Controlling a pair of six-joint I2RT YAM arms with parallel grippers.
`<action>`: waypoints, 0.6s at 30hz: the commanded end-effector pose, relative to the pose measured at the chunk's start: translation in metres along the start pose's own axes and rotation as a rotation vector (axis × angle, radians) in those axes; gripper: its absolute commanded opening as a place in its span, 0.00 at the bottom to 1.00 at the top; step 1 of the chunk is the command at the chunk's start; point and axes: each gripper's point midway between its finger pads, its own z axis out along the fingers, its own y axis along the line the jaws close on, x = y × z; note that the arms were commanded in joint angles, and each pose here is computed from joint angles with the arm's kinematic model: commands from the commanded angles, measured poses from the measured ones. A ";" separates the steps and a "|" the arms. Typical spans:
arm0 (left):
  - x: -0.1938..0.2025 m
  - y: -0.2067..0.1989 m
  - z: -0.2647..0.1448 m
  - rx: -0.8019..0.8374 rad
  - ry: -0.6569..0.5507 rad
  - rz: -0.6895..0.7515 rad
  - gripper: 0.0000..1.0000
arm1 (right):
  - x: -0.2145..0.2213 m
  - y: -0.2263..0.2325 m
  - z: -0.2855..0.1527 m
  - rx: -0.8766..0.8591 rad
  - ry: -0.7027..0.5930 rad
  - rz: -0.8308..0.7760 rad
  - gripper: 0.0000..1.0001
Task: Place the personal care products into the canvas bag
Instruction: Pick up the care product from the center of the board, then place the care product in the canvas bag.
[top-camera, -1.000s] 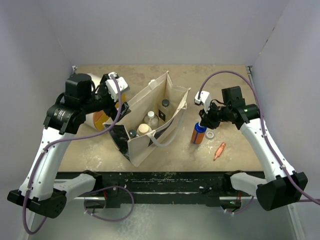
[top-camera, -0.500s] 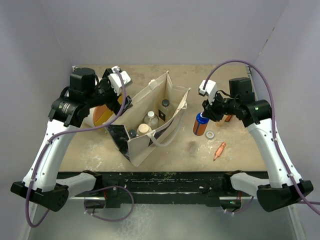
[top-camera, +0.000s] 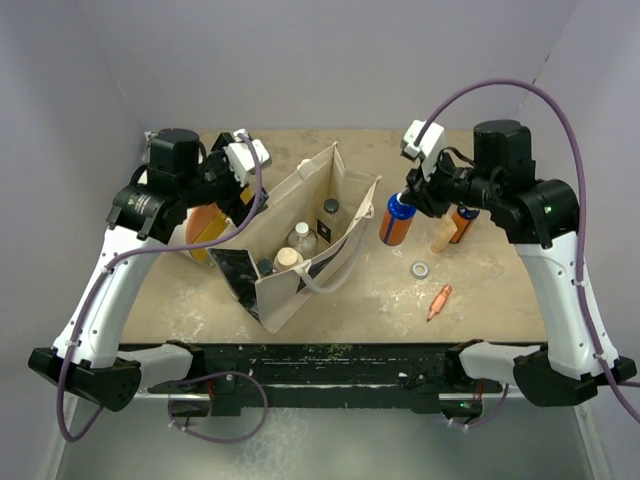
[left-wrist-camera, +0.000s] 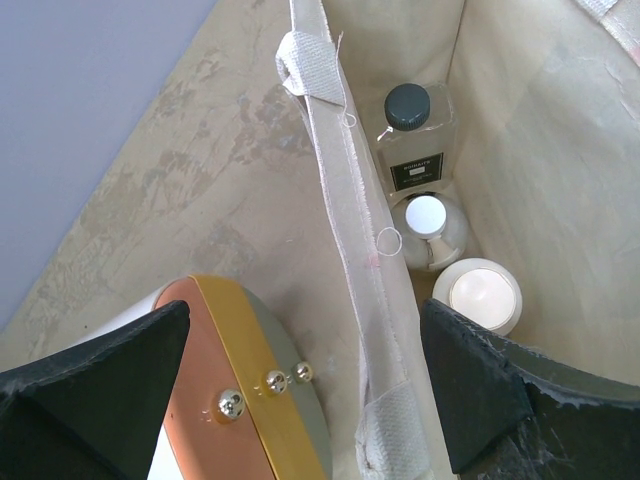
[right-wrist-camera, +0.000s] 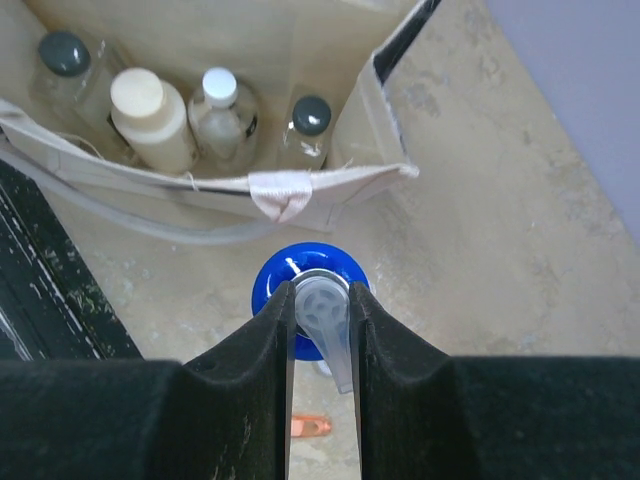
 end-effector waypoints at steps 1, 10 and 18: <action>-0.022 0.011 -0.003 -0.027 -0.067 0.056 0.99 | -0.053 -0.009 -0.020 0.076 -0.118 -0.014 0.00; -0.017 0.010 0.006 -0.009 -0.058 0.046 0.99 | -0.113 -0.017 -0.033 0.128 -0.238 -0.041 0.00; -0.015 0.007 0.007 0.008 -0.056 0.044 0.99 | -0.155 -0.016 -0.052 0.135 -0.373 -0.053 0.00</action>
